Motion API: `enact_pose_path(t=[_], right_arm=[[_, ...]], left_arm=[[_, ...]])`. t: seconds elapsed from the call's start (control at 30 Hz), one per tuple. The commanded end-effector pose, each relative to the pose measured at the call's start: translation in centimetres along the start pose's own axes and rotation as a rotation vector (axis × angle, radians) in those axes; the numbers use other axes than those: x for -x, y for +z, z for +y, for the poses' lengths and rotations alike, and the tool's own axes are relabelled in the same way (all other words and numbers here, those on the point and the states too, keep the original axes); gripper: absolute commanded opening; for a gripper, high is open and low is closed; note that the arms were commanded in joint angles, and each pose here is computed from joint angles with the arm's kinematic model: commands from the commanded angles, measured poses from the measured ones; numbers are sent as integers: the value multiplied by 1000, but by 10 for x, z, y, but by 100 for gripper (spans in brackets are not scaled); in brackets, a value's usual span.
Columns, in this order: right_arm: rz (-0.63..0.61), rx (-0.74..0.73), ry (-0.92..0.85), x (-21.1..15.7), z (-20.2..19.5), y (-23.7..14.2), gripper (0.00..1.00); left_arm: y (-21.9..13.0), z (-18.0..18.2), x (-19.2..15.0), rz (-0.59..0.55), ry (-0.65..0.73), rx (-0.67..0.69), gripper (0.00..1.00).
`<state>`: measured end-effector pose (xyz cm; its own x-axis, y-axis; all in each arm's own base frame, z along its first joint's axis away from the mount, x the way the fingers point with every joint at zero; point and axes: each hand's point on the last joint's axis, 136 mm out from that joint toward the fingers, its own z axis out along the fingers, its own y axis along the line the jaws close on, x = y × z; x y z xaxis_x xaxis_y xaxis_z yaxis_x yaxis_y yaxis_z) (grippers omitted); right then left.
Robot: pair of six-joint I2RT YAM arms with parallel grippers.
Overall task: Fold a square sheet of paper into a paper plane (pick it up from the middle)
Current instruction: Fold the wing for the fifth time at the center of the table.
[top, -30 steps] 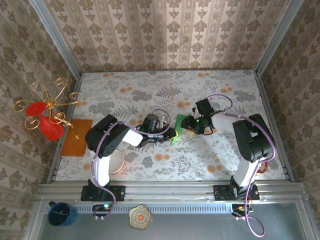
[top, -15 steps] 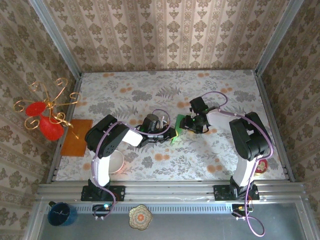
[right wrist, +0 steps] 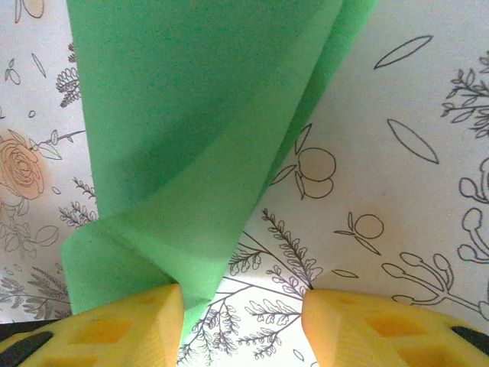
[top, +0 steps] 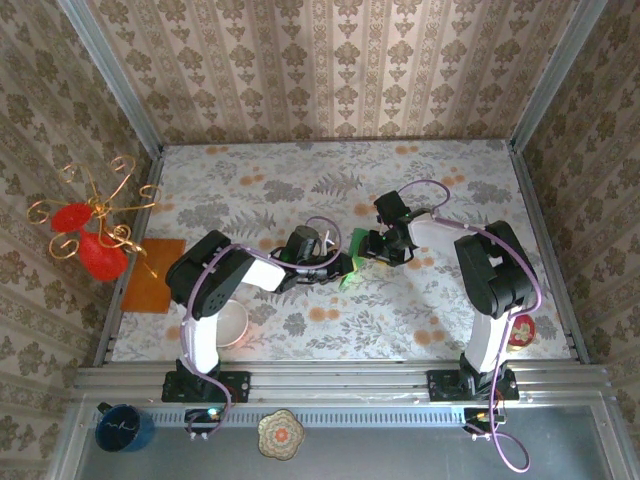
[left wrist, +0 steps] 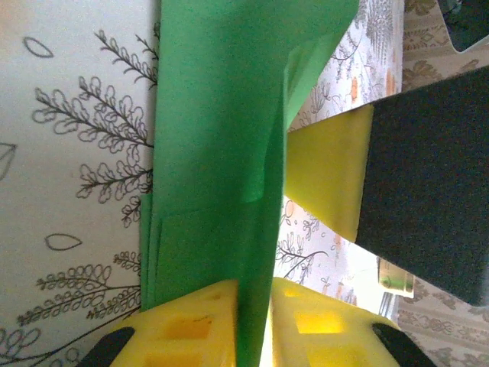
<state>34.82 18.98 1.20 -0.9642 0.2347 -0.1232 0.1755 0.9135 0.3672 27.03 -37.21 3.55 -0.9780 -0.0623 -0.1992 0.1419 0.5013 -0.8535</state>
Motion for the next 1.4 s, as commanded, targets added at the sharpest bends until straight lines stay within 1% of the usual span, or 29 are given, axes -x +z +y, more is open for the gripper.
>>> enact_pose_path(t=[0.0, 0.13, 0.23, 0.37, 0.5, 0.6, 0.77, 0.87, 1.13, 1.23, 1.37], right_arm=[[62, -156, -16, -23, -42, 47, 51], [64, -156, -17, -22, -42, 47, 51], [63, -124, -21, -22, -36, 45, 51], [22, -15, -53, -16, -13, 29, 51], [-56, 119, -115, -3, 8, 0, 53], [-73, 182, -165, 0, 16, -15, 57], [-51, 177, -194, -1, 18, -11, 62], [-34, 142, -200, -2, 16, -5, 64], [-12, 8, -195, 5, 2, 9, 64], [-42, 23, -207, 9, 10, 0, 64], [-116, 97, -231, 16, 27, -24, 65]], left_arm=[[-1, 14, -9, 27, 7, 85, 20], [-1, 11, -9, 28, 9, 77, 22], [0, 13, -9, 31, 8, 83, 18], [1, 19, -10, 37, 2, 99, 9], [-1, 20, -10, 31, 5, 93, 5], [-3, 17, -8, 21, 6, 67, 3], [-6, 8, -6, 12, -2, 12, 2], [-7, 6, -4, 6, -19, -14, 2], [-7, 3, -2, -11, -68, -82, 1], [-7, 4, -2, -12, -70, -76, 1], [-8, 4, -2, -11, -74, -71, 1]])
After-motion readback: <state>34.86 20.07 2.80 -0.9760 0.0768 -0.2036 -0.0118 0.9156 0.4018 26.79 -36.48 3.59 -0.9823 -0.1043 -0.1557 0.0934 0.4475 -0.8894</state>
